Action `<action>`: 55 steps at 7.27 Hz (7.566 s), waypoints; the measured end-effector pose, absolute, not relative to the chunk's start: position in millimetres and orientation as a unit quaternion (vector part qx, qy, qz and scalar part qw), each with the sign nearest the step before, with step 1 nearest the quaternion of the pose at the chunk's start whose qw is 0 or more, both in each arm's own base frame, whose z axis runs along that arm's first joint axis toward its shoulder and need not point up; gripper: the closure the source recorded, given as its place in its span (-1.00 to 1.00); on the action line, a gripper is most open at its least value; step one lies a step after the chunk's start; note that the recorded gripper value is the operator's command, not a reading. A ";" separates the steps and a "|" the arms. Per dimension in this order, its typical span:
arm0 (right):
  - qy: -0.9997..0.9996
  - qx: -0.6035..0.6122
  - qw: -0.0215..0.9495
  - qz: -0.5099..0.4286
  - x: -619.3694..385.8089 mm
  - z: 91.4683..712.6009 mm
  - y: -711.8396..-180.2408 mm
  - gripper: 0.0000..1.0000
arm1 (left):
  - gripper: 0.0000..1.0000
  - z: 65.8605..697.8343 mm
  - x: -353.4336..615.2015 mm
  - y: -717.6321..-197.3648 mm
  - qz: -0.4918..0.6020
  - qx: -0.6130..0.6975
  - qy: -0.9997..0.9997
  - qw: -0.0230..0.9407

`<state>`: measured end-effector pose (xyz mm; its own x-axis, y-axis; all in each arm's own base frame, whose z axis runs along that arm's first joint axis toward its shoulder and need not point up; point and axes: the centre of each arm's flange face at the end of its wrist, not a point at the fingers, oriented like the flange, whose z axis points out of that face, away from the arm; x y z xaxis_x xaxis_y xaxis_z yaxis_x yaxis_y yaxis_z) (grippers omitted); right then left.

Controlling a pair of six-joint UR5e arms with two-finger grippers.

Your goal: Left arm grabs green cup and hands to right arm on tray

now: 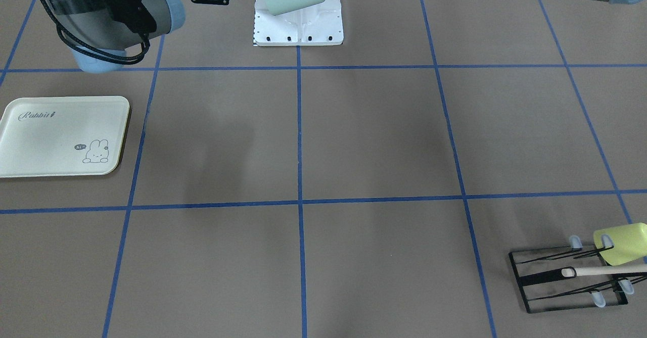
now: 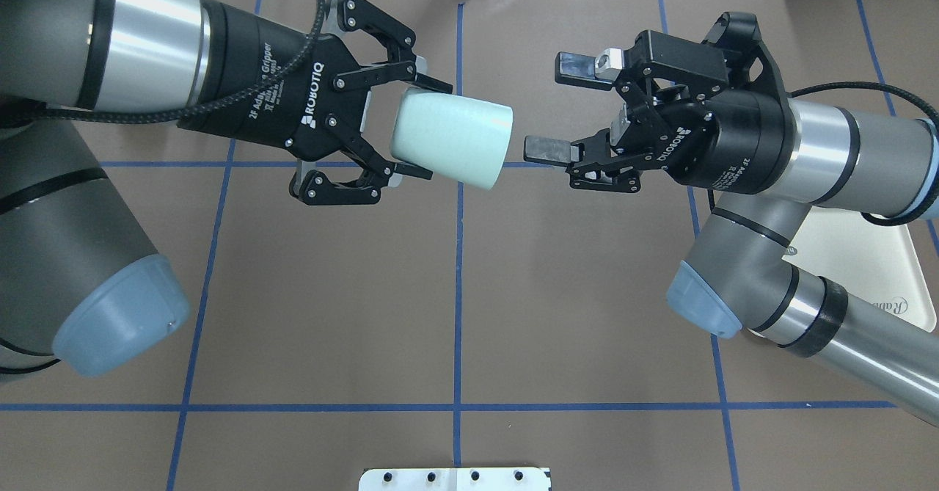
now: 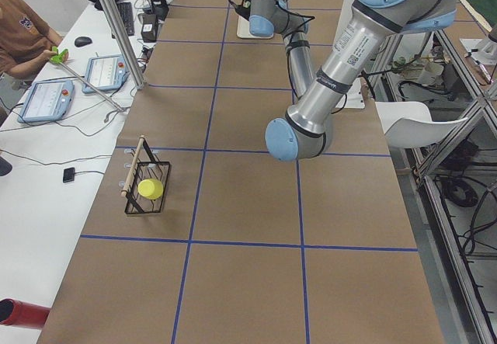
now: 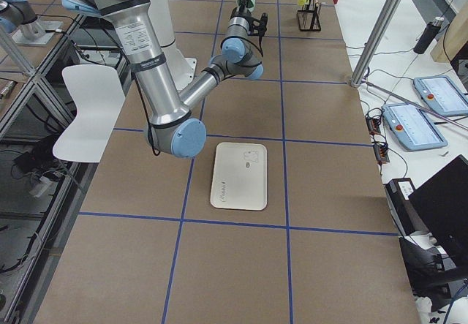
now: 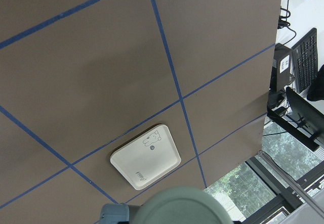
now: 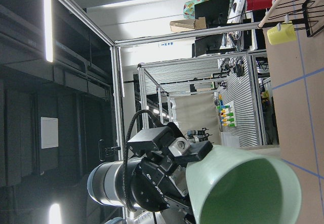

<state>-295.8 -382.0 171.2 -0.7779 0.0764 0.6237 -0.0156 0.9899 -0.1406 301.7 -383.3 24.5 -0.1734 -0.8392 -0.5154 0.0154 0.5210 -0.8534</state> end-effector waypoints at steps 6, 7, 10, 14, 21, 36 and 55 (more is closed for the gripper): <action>-0.938 -0.022 0.339 0.072 -302.8 176.1 -381.1 -0.90 | 0.81 14.1 327.2 -377.9 -0.368 -0.320 0.661 0.571; -0.937 -0.024 0.340 0.073 -303.9 176.6 -380.8 -0.84 | 0.81 13.9 327.6 -378.0 -0.368 -0.320 0.661 0.570; -0.937 -0.027 0.342 0.073 -307.0 177.4 -379.5 -0.37 | 0.81 14.0 329.1 -378.7 -0.369 -0.320 0.661 0.571; -0.936 -0.030 0.343 0.073 -308.9 178.2 -378.2 -0.14 | 0.81 10.7 329.2 -378.5 -0.367 -0.320 0.662 0.569; -0.935 -0.032 0.345 0.075 -309.4 182.6 -377.0 1.00 | -1.00 9.9 329.7 -378.9 -0.364 -0.318 0.664 0.570; -0.592 0.249 0.766 0.041 -163.4 368.8 -600.9 1.00 | -1.00 141.9 314.7 -478.1 -0.190 0.045 0.656 0.729; -0.312 0.043 0.917 -0.245 -220.6 513.5 -445.1 1.00 | -1.00 418.3 142.7 -510.2 0.008 0.210 0.345 0.915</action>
<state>-220.6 -445.1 513.5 0.6855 -0.4751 0.5517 0.4220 0.8768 0.2307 142.7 -510.2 418.3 0.7619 0.1595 -0.6277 0.1296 0.9120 0.3891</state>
